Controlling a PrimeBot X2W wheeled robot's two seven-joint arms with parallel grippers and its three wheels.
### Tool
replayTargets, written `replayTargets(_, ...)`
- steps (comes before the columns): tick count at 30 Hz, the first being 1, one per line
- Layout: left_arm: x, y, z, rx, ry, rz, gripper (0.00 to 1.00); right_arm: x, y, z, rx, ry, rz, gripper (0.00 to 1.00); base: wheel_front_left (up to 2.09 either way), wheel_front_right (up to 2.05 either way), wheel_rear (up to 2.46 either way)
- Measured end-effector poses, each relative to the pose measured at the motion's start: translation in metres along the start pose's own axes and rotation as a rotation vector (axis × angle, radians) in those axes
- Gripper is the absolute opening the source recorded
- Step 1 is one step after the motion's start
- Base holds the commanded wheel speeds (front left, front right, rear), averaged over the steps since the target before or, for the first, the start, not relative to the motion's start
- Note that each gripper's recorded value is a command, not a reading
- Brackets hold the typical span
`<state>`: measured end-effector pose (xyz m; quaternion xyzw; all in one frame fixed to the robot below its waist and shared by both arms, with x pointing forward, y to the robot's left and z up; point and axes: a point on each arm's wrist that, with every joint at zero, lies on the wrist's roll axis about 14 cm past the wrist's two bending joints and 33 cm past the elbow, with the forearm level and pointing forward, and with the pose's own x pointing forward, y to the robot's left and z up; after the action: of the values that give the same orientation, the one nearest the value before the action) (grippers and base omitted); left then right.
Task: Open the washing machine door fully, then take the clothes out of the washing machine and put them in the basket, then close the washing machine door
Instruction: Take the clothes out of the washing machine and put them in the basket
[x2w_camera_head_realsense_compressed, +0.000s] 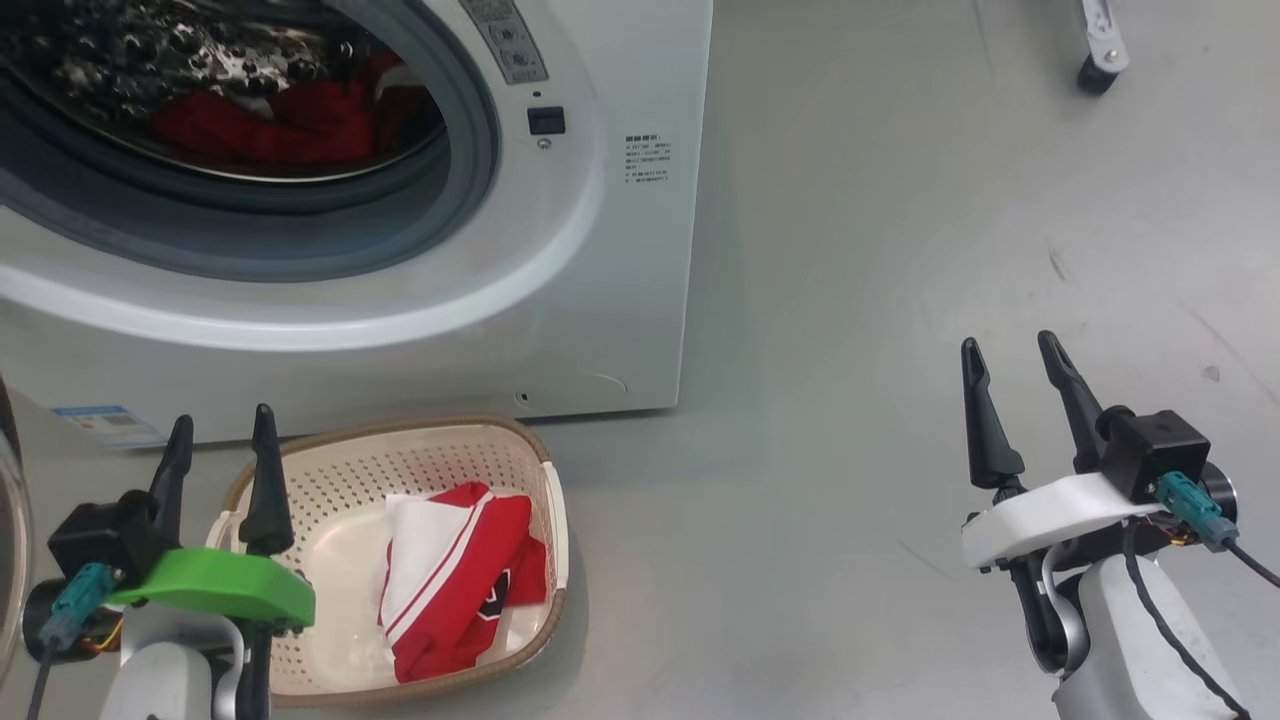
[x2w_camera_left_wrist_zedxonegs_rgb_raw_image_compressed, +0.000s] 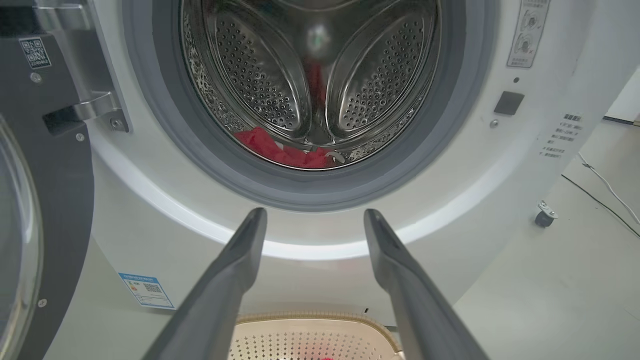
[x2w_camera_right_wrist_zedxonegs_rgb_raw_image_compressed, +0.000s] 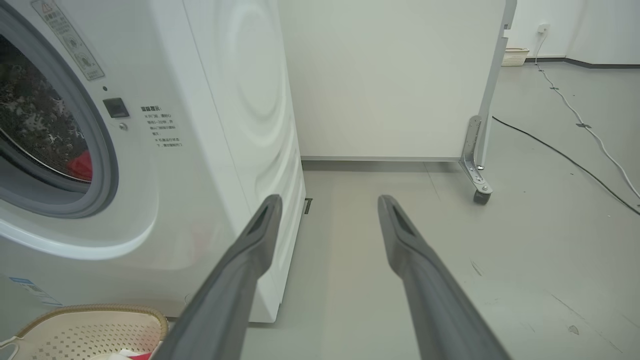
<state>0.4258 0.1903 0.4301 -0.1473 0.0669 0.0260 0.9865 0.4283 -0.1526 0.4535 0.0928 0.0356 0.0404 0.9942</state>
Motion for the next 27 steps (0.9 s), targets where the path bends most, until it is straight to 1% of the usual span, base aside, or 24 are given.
replayTargets(13, -0.054, 0.008, 0.036, 0.041, -0.115, 0.02, 1.0, -0.034, 0.007, 0.032, -0.008, -0.083, 0.009, 1.0, 0.0, 0.0, 0.0)
replayTargets(18, -0.065, 0.006, 0.046, 0.053, -0.15, 0.011, 1.0, -0.041, 0.009, 0.04, -0.01, -0.11, 0.012, 1.0, 0.0, 0.0, 0.0)
replayTargets(27, -0.073, 0.003, 0.049, 0.059, -0.164, -0.001, 1.0, -0.047, 0.007, 0.041, -0.009, -0.113, 0.005, 1.0, 0.0, 0.0, 0.0)
